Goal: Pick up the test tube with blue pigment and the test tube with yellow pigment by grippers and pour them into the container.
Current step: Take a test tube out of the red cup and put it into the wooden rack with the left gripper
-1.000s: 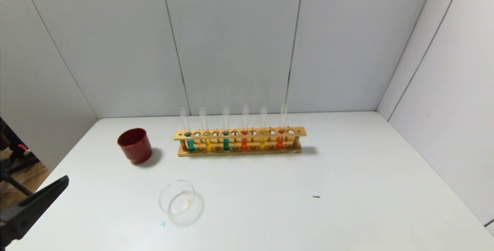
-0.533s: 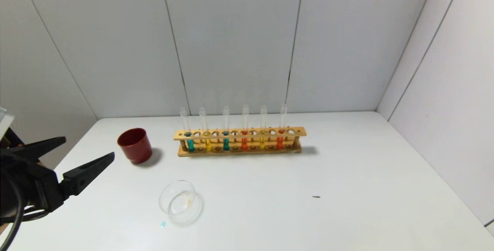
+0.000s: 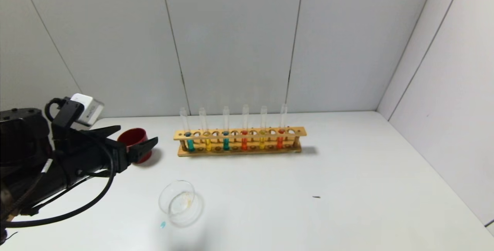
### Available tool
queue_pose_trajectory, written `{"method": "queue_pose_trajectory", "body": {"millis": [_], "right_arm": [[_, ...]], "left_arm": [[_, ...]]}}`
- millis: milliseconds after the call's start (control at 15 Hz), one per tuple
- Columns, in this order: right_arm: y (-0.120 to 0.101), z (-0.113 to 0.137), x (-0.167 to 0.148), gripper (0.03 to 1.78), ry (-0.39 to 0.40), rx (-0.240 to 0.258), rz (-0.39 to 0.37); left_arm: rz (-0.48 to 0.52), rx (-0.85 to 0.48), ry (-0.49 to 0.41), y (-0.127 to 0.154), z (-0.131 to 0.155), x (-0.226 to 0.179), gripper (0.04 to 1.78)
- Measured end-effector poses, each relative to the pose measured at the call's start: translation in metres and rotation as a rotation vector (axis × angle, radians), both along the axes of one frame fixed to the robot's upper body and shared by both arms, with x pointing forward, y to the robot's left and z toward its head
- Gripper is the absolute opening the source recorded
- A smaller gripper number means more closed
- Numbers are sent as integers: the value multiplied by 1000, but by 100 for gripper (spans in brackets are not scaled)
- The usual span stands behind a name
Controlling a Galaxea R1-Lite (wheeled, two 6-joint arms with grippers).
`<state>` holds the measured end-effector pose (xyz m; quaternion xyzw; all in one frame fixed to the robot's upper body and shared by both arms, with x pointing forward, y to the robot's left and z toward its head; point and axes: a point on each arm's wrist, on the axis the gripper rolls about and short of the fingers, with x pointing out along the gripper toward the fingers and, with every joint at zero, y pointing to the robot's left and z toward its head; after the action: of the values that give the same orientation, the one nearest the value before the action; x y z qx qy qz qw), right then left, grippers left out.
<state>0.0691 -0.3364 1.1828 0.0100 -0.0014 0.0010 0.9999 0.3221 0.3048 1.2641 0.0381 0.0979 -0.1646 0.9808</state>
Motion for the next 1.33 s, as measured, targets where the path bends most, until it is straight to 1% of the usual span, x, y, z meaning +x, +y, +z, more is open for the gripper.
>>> {"method": "queue_pose_trajectory", "body": {"millis": [133,267,333,600,867,1333], "right_arm": [[0,0,0,171,0,0,0],[0,0,0,171,0,0,0],[0,0,0,171,0,0,0],[0,0,0,171,0,0,0],[0,0,0,171,0,0,0],[0,0,0,171,0,0,0]], "left_arm": [[3,1,-46,-8,-6,24,175],[31,3,-92,-17,-11,47,175],[45,5,-98,-20,-16,57,175],[55,14,-78,-31,-40,83,175],[88,25,-61,-38,-55,99,175],[98,24,-63,-47,-63,113,175]]}}
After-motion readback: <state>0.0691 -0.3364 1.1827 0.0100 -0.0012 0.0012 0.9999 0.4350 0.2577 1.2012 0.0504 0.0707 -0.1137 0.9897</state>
